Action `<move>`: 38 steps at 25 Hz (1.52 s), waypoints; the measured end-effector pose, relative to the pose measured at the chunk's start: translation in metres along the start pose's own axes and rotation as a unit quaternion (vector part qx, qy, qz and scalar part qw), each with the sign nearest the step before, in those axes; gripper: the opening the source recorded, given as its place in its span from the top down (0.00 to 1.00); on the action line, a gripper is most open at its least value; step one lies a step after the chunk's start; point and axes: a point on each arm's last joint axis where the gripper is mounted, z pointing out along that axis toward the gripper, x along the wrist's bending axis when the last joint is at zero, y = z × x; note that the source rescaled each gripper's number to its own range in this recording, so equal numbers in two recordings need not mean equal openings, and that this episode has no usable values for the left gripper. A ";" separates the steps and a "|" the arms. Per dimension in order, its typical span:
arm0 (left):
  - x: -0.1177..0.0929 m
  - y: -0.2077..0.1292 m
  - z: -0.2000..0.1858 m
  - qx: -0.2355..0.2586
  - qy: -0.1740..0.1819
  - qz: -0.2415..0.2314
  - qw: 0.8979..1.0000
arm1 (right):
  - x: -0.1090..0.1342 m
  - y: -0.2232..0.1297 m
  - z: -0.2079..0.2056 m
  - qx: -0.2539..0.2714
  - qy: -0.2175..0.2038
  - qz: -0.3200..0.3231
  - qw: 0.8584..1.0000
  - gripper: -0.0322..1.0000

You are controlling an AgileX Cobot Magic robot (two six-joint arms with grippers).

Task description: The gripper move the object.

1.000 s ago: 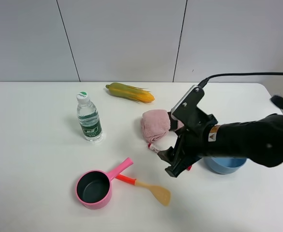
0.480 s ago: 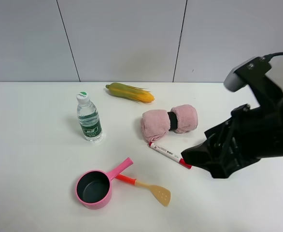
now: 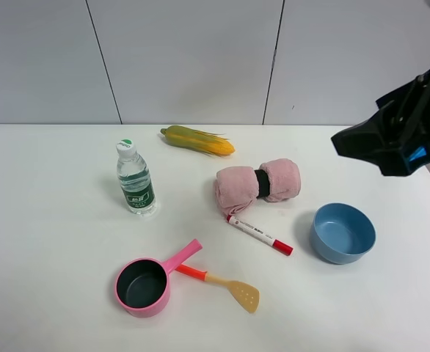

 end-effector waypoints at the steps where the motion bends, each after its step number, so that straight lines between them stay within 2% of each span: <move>1: 0.000 0.000 0.000 0.000 0.000 0.000 1.000 | -0.003 0.001 -0.003 0.003 -0.011 -0.007 1.000 0.35; 4: 0.000 0.000 0.000 0.000 0.000 0.000 1.000 | -0.006 0.004 -0.008 0.004 -0.022 -0.010 1.000 0.35; 7: 0.000 0.000 0.000 0.000 0.000 0.000 1.000 | -0.004 0.004 -0.009 0.004 -0.013 -0.004 1.000 0.35; 12: 0.000 0.000 0.000 0.000 0.000 0.000 1.000 | 0.008 0.004 -0.010 0.005 0.054 0.030 0.998 0.35; 15: 0.000 0.000 0.000 0.000 0.000 0.000 1.000 | 0.014 0.005 -0.011 0.002 0.089 0.030 0.996 0.35; 20: 0.000 0.000 0.000 0.000 0.000 0.000 1.000 | 0.015 0.005 -0.011 -0.001 0.097 0.003 0.995 0.35; 25: 0.000 0.000 0.000 0.000 0.000 0.000 1.000 | 0.002 0.004 -0.009 0.000 0.060 0.008 0.998 0.35; 30: 0.000 0.000 0.000 0.000 0.000 0.000 1.000 | -0.030 -0.006 -0.008 0.029 -0.011 0.033 0.999 0.35; 34: 0.000 0.000 0.000 0.000 0.000 0.000 1.000 | -0.050 -0.021 -0.014 0.071 -0.056 0.078 0.993 0.35; 38: 0.000 0.000 0.000 0.000 0.000 0.000 1.000 | -0.062 -0.036 -0.031 0.089 -0.099 0.125 0.983 0.35</move>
